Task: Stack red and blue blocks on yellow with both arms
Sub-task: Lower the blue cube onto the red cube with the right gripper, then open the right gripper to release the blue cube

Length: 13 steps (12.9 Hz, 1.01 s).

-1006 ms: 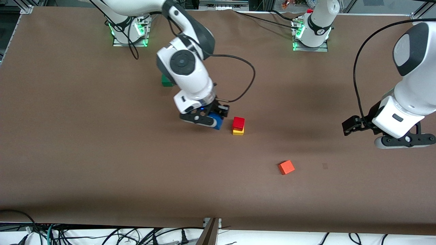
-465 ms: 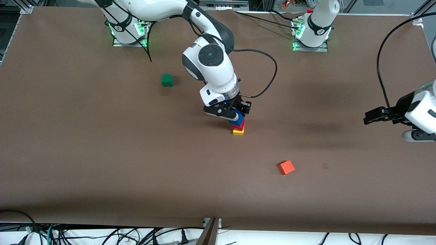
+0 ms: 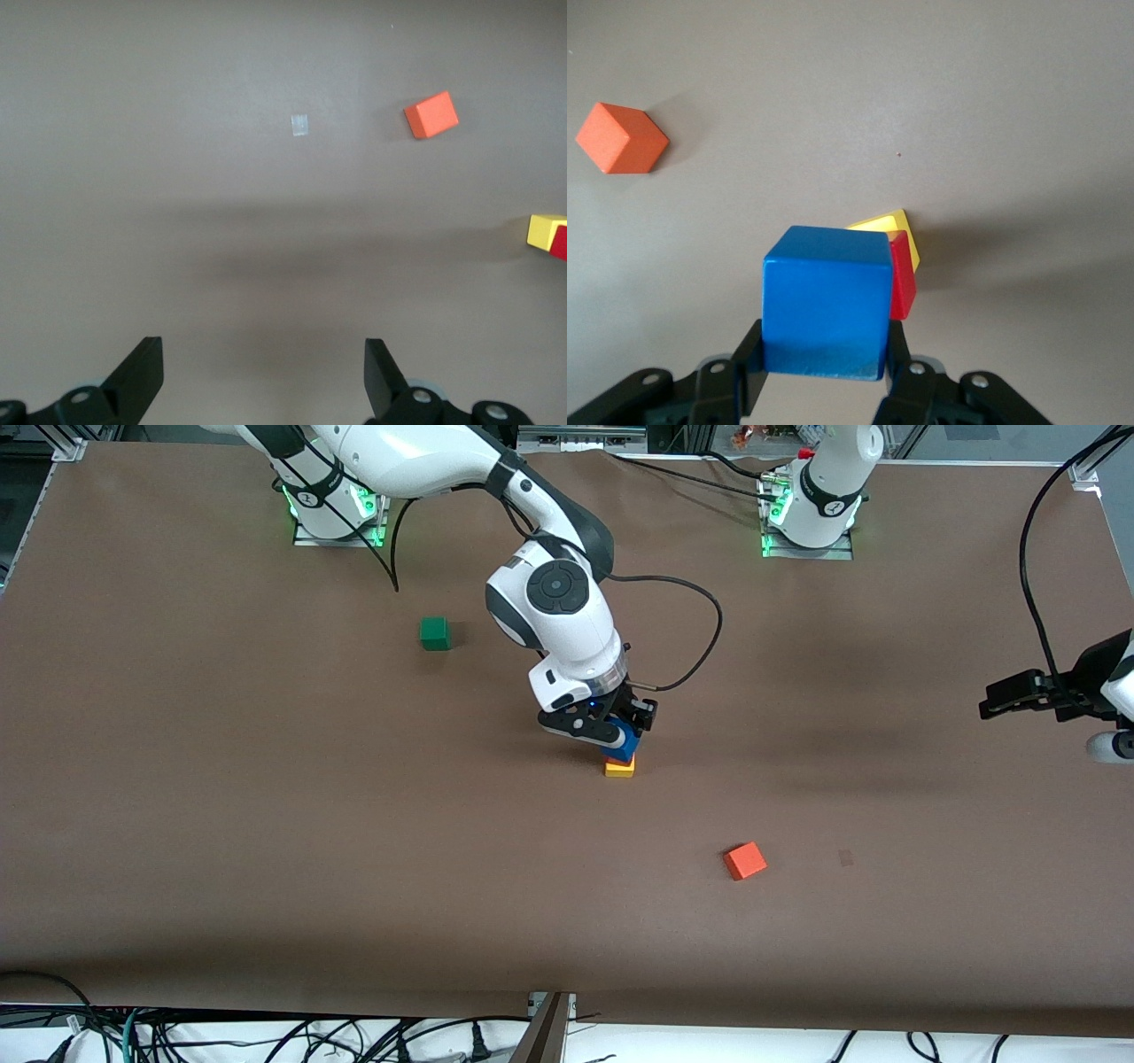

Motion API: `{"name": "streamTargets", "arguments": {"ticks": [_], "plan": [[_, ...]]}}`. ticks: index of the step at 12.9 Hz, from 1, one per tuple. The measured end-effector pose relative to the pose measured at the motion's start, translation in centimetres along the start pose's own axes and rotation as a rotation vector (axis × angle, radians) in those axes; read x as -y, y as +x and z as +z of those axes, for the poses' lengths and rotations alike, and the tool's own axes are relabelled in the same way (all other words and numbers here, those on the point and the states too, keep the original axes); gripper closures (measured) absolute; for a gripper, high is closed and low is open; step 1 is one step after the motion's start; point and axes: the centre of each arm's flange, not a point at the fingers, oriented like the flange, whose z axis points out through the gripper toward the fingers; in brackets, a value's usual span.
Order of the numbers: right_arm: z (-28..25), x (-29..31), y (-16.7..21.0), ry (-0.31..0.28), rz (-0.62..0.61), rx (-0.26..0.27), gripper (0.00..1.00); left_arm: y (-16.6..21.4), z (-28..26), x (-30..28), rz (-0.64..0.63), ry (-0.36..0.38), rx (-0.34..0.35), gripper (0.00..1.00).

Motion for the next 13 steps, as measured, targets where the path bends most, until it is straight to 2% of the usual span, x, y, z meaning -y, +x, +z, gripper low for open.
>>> {"name": "streamTargets", "arguments": {"ticks": [5, 10, 13], "plan": [[1.0, 0.0, -0.9, -0.01, 0.017, 0.008, 0.44, -2.4, 0.6, -0.9, 0.007, 0.01, 0.036, 0.0], [1.4, 0.1, -1.2, -0.014, 0.026, 0.011, 0.44, -2.5, 1.6, 0.1, -0.012, 0.011, 0.057, 0.0], [1.3, 0.1, -1.2, -0.014, 0.026, 0.01, 0.4, -2.4, 1.6, -0.1, -0.008, 0.011, 0.054, 0.0]]}}
